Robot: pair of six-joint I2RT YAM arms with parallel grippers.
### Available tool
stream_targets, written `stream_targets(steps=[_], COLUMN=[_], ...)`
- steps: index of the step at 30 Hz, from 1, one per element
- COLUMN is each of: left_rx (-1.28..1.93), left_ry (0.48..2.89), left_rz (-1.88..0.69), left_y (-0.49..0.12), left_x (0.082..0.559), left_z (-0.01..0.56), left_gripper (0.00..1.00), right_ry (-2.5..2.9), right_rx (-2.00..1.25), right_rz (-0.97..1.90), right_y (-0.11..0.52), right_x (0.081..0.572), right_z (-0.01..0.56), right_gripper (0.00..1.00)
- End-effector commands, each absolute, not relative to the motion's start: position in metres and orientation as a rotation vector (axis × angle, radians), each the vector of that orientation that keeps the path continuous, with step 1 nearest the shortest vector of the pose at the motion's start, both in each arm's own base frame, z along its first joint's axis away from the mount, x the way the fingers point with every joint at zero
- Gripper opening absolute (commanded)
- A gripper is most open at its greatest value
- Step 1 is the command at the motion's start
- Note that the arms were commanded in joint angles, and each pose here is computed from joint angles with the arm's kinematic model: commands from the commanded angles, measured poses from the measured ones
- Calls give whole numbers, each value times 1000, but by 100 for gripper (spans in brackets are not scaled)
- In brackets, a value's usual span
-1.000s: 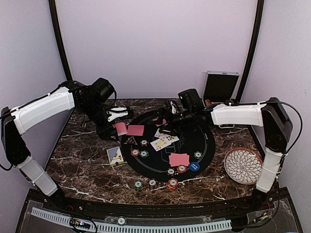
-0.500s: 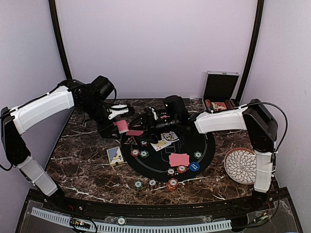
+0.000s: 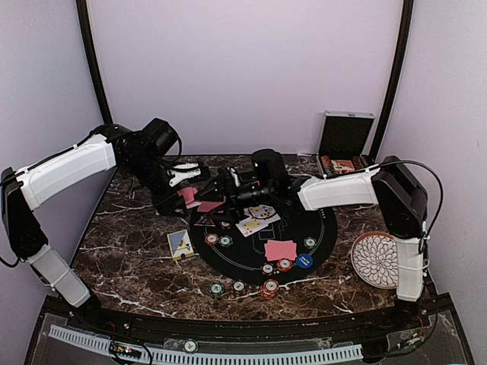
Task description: Distribute texas hold em gaming equipment
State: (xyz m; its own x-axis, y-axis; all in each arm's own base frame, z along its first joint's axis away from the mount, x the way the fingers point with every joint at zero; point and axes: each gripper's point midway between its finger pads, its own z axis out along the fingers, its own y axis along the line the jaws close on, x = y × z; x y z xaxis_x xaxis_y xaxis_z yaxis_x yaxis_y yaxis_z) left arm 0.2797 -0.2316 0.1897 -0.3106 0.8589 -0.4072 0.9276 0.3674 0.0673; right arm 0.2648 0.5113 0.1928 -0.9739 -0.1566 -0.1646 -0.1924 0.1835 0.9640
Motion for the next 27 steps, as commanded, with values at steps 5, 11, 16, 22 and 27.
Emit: stream_targets(steps=[5, 11, 16, 22, 27], left_rx=[1549, 1572, 1580, 1581, 1585], left_ry=[2225, 2240, 2247, 2247, 2249], left_rz=[-259, -258, -246, -238, -234], left_y=[-231, -229, -228, -228, -227], left_x=[278, 275, 275, 278, 277], left_z=[200, 195, 192, 191, 189], left_gripper=[0, 0, 0, 0, 0], right_ry=[2451, 2433, 2373, 2299, 2263], right_rx=[-334, -287, -322, -356, -371], right_rz=[1884, 1850, 1950, 2093, 2150], right_y=[494, 481, 496, 518, 527], right_x=[264, 273, 267, 257, 252], right_z=[176, 179, 197, 211, 217], right_gripper=[85, 85, 85, 84, 84])
